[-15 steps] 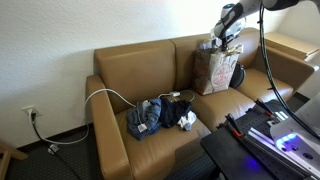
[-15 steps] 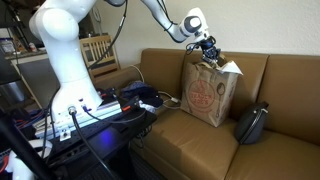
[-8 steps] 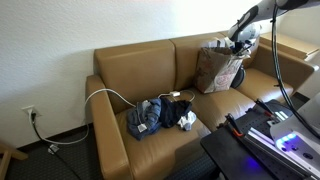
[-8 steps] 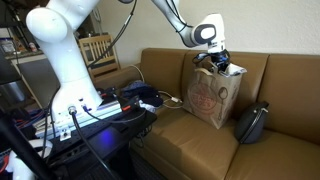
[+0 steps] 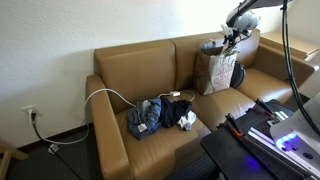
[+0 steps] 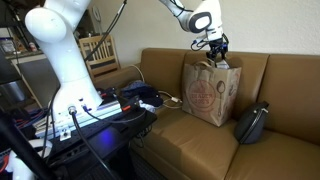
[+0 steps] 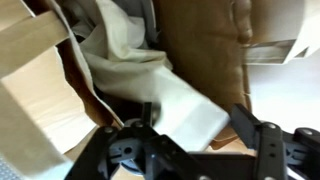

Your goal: Place the white fabric and the black fabric in the bag

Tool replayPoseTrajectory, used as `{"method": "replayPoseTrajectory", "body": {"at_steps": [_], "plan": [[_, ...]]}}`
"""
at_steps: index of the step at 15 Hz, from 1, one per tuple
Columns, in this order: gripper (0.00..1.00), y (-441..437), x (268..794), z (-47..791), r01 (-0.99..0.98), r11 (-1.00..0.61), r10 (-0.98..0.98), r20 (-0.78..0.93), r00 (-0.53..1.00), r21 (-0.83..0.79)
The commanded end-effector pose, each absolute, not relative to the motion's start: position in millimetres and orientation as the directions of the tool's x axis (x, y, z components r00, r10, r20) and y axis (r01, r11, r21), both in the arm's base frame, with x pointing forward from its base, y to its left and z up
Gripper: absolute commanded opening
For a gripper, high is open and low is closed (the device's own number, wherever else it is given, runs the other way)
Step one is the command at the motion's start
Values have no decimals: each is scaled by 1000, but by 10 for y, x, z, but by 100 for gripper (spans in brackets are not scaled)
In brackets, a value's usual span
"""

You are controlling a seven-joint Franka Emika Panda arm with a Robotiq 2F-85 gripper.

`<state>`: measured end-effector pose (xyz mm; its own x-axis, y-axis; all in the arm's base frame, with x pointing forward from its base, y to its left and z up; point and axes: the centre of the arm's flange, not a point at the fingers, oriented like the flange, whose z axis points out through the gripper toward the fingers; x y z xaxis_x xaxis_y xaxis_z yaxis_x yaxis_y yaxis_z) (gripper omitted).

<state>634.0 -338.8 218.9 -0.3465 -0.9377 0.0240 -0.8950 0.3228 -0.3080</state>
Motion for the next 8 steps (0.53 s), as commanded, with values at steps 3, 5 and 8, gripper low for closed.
{"method": "replayPoseTrajectory", "body": {"at_steps": [3,5,8], "plan": [[100,-3121,5828,3335,-891,155,-988,-92,-128,-427],[100,-3001,5653,3637,-883,88,-991,-128,-32,-461],[100,-2650,5371,3643,-882,-25,-975,-182,125,-471]]}}
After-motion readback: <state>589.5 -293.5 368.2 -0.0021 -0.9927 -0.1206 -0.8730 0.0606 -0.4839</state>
